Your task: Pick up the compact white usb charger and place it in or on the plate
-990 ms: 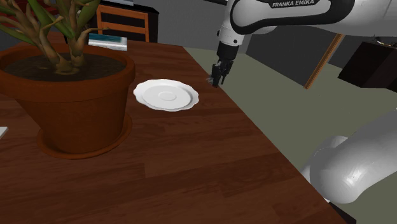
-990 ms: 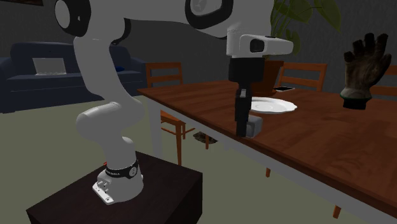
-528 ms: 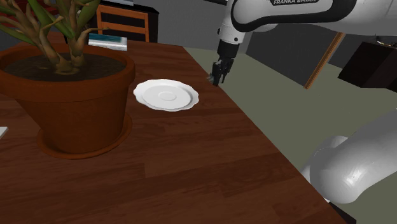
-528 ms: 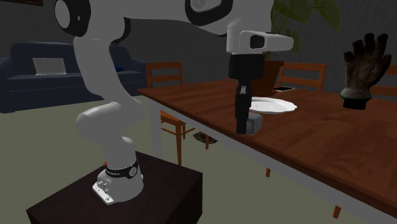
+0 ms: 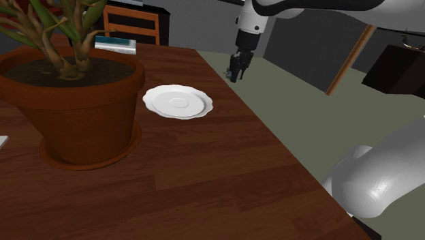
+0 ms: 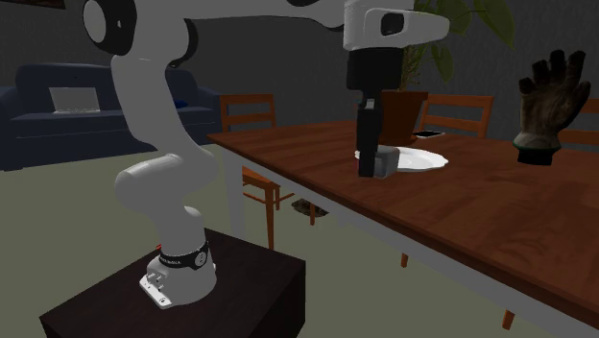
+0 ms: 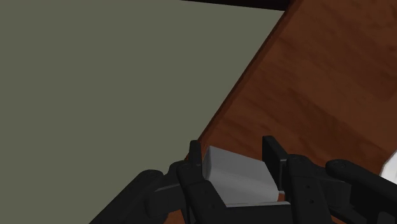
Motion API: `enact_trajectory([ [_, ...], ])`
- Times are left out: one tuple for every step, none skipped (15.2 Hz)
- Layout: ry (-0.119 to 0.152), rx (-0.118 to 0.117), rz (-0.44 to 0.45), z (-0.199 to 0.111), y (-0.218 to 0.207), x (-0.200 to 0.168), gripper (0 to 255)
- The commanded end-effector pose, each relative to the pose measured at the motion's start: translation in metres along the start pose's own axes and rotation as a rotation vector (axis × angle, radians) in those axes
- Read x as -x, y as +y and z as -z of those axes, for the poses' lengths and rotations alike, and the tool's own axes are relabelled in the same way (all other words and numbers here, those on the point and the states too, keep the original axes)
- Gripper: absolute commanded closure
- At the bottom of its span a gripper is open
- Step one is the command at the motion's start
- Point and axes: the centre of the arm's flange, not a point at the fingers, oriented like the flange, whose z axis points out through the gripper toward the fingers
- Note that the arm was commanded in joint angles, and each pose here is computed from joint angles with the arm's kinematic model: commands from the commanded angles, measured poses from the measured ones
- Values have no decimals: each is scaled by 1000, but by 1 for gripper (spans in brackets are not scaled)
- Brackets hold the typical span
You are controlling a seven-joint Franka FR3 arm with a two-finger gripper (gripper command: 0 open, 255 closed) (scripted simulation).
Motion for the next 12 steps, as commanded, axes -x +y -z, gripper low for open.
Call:
enact_trajectory([
  [0, 0, 0, 11, 1, 0, 255],
  [0, 0, 0, 16, 1, 0, 255],
  [0, 0, 0, 21, 1, 0, 255],
  [0, 0, 0, 26, 1, -1, 255],
  [0, 0, 0, 32, 1, -1, 255],
  [0, 0, 0, 37, 1, -1, 255],
  [0, 0, 0, 39, 1, -1, 255],
  [0, 0, 0, 39, -12, -3, 255],
  [0, 0, 0, 39, -25, -6, 255],
  [0, 0, 0, 39, -38, -8, 255],
  [0, 0, 0, 39, -51, -10, 255],
  [0, 0, 0, 39, -64, -13, 255],
])
